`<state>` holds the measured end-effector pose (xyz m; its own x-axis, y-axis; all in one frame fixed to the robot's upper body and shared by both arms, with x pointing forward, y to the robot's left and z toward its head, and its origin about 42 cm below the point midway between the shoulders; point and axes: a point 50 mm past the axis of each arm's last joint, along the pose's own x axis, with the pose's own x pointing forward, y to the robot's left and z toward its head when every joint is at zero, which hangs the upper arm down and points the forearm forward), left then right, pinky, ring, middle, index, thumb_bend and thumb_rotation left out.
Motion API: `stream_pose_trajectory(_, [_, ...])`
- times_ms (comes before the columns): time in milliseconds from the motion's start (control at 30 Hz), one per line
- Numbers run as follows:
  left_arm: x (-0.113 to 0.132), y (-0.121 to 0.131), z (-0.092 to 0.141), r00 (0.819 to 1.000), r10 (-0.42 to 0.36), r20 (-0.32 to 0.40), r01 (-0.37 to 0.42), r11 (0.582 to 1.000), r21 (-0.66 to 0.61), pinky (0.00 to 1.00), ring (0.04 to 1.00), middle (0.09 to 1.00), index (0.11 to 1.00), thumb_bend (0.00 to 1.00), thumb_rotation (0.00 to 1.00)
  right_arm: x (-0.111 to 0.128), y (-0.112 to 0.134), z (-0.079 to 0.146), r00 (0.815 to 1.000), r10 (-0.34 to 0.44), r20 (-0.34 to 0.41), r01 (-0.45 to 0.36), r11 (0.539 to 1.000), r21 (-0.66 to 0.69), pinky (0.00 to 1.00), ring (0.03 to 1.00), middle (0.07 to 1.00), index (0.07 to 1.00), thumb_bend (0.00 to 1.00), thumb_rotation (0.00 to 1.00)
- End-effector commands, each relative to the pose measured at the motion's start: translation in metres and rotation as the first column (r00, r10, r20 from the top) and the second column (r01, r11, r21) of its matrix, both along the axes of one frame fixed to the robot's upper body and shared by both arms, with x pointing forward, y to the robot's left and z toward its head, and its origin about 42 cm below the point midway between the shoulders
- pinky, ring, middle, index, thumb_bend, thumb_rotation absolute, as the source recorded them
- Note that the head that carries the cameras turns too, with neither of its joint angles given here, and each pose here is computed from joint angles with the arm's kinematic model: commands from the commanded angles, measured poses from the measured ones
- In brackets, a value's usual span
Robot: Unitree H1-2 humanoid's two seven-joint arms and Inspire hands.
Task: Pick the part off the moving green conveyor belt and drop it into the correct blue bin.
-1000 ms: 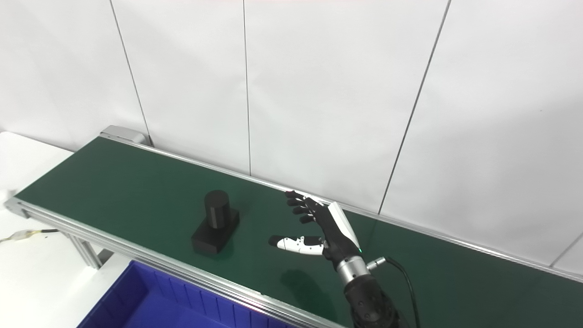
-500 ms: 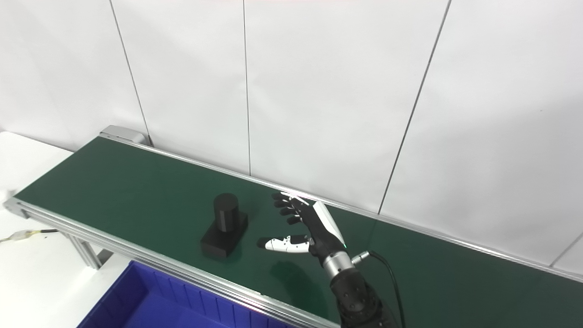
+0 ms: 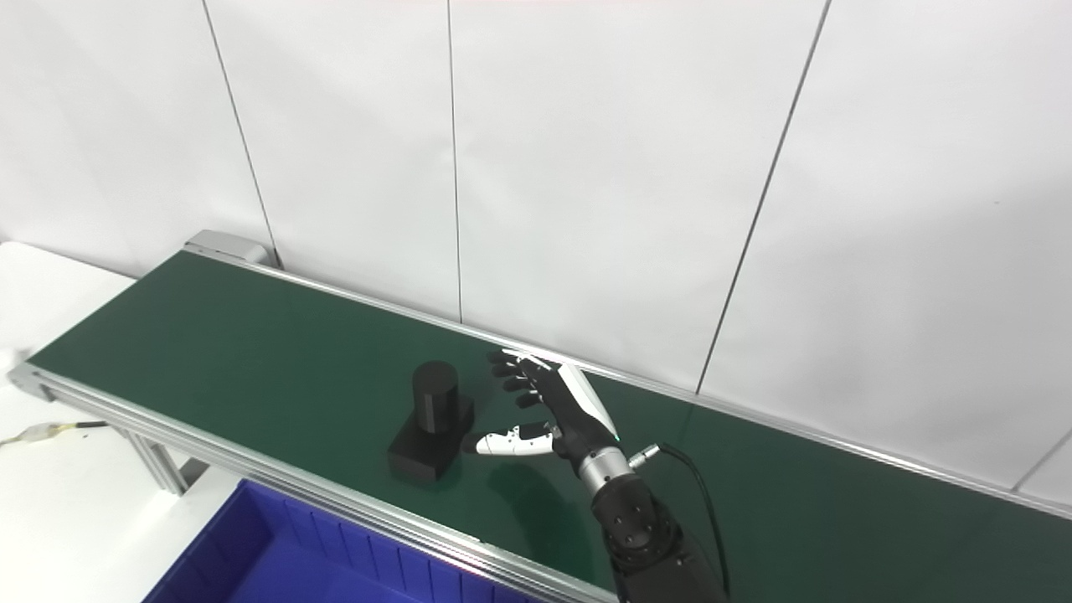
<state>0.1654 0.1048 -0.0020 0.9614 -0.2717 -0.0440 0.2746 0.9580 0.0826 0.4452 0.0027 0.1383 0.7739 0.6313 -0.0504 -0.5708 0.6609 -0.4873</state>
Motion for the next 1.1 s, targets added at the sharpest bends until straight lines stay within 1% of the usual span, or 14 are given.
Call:
stream_pose_trajectory(0, [0.001, -0.009, 0.012, 0.998, 0.001, 0.065, 0.002, 0.999, -0.046, 0.63, 0.699, 0.74, 0.77, 0.82, 0.59, 0.01, 0.019, 0.035, 0.994, 0.031, 0.1, -0.037, 0.997, 0.061, 0.73, 0.796, 0.82, 0.84, 0.68, 0.17])
stream_pose_trajectory(133, [-0.001, -0.011, 0.013, 0.997, 0.0, 0.071, 0.002, 0.999, -0.04, 0.62, 0.694, 0.739, 0.769, 0.83, 0.59, 0.014, 0.022, 0.033, 0.996, 0.028, 0.087, -0.032, 0.998, 0.047, 0.72, 0.796, 0.822, 0.844, 0.68, 0.19])
stream_pose_trajectory(367, [-0.005, -0.013, 0.014, 0.997, -0.005, 0.078, 0.008, 0.999, -0.039, 0.62, 0.692, 0.736, 0.765, 0.82, 0.59, 0.018, 0.025, 0.03, 0.997, 0.016, 0.073, -0.018, 0.999, 0.037, 0.7, 0.79, 0.816, 0.838, 0.69, 0.19])
stream_pose_trajectory(467, [-0.007, -0.014, 0.014, 0.997, -0.005, 0.075, 0.008, 0.999, -0.043, 0.62, 0.691, 0.735, 0.766, 0.82, 0.59, 0.019, 0.027, 0.028, 0.998, 0.004, 0.058, -0.006, 0.999, 0.035, 0.7, 0.792, 0.817, 0.836, 0.69, 0.16])
stream_pose_trajectory(567, [-0.009, -0.014, 0.014, 0.997, -0.008, 0.073, 0.011, 0.999, -0.047, 0.63, 0.696, 0.739, 0.767, 0.82, 0.59, 0.02, 0.028, 0.026, 0.998, 0.0, 0.056, -0.001, 1.0, 0.023, 0.7, 0.791, 0.817, 0.836, 0.69, 0.16])
stream_pose_trajectory(933, [-0.014, -0.018, 0.017, 0.997, -0.015, 0.076, 0.02, 0.998, -0.058, 0.63, 0.693, 0.736, 0.764, 0.82, 0.58, 0.018, 0.031, 0.02, 0.999, 0.005, 0.051, -0.005, 1.0, 0.004, 0.68, 0.777, 0.807, 0.831, 0.69, 0.18])
stream_pose_trajectory(1067, [-0.016, -0.02, 0.019, 0.997, -0.016, 0.081, 0.021, 0.998, -0.062, 0.63, 0.692, 0.732, 0.76, 0.82, 0.59, 0.015, 0.033, 0.017, 0.998, 0.013, 0.053, -0.013, 1.0, -0.002, 0.68, 0.771, 0.803, 0.832, 0.7, 0.16])
